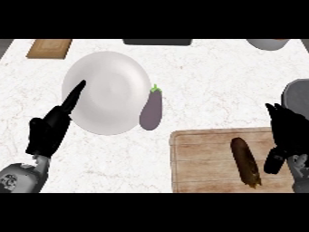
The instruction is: Pick the sweet potato from the cutting board and place it in the pan
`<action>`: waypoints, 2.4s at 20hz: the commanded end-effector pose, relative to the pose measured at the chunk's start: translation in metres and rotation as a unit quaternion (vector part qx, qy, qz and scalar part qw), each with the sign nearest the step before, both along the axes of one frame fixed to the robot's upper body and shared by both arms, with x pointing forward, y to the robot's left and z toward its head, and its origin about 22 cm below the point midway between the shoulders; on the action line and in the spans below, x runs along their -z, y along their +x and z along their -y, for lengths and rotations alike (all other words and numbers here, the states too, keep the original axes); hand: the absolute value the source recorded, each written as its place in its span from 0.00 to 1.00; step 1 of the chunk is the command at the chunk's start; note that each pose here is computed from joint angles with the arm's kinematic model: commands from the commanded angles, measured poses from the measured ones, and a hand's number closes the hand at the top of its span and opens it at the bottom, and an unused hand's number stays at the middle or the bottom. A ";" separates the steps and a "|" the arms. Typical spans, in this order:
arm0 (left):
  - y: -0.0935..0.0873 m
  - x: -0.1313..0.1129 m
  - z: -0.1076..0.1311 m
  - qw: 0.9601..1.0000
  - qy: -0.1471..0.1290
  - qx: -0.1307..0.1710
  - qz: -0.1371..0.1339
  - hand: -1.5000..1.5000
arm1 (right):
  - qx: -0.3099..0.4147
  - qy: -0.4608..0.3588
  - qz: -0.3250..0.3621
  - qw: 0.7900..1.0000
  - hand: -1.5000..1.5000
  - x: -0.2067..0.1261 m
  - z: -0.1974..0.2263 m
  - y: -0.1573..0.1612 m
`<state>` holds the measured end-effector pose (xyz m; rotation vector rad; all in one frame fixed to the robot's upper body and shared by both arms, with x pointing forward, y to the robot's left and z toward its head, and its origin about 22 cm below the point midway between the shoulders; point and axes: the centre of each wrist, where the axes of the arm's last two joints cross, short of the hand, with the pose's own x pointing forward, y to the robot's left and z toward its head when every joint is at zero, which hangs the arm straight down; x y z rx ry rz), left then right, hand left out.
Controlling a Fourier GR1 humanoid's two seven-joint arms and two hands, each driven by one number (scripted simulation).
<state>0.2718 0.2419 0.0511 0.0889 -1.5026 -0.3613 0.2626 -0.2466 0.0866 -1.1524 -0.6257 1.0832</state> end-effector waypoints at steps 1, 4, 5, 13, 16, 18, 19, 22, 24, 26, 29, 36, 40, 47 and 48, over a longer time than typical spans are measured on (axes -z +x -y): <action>0.005 -0.004 -0.004 1.000 0.004 0.006 -0.002 0.50 | 0.038 -0.059 -0.129 0.989 0.00 0.004 -0.023 0.013; 0.003 0.002 -0.002 1.000 0.001 0.013 0.001 0.50 | 0.048 -0.062 -0.178 0.981 0.00 0.011 -0.038 0.021; 0.003 -0.009 0.007 1.000 -0.003 0.017 0.005 0.50 | 0.054 -0.052 -0.196 0.978 0.00 0.016 -0.041 0.028; 0.002 -0.004 0.001 1.000 0.007 0.001 -0.010 0.50 | 0.075 -0.092 -0.217 0.969 0.00 0.023 -0.066 0.040; -0.004 0.002 -0.001 1.000 -0.002 0.003 -0.008 0.50 | 0.089 -0.100 -0.213 0.968 0.00 0.022 -0.065 0.044; 0.001 0.003 -0.002 1.000 -0.003 -0.001 -0.007 0.50 | 0.081 -0.115 -0.217 0.966 0.00 0.033 -0.085 0.039; 0.002 0.005 -0.008 1.000 -0.003 -0.007 -0.001 0.50 | 0.079 -0.121 -0.218 0.965 0.00 0.040 -0.094 0.038; 0.003 0.005 0.009 1.000 -0.003 -0.009 -0.005 0.50 | 0.089 -0.124 -0.224 0.962 0.00 0.035 -0.080 0.043; 0.002 -0.010 -0.005 1.000 0.000 -0.005 -0.004 0.50 | 0.087 -0.134 -0.232 0.960 0.00 0.045 -0.078 0.035; -0.004 -0.006 -0.009 1.000 -0.006 -0.001 -0.009 0.50 | 0.083 -0.135 -0.238 0.958 0.00 0.048 -0.083 0.032; -0.005 0.006 -0.002 1.000 -0.003 -0.010 -0.007 0.50 | 0.094 -0.133 -0.223 0.961 0.00 0.046 -0.076 0.027; -0.003 0.002 -0.021 1.000 0.001 -0.009 -0.004 0.50 | 0.094 -0.135 -0.234 0.958 0.00 0.061 -0.074 0.029; -0.009 0.007 -0.009 1.000 -0.003 -0.006 -0.001 0.50 | 0.049 -0.117 -0.273 0.954 1.00 0.078 -0.074 0.022; 0.012 0.001 -0.020 1.000 0.000 -0.017 0.000 0.50 | 0.042 -0.118 -0.295 0.947 1.00 0.078 -0.075 0.014; -0.003 0.003 -0.013 1.000 -0.002 -0.010 -0.001 0.50 | 0.046 -0.106 -0.295 0.948 1.00 0.074 -0.068 0.011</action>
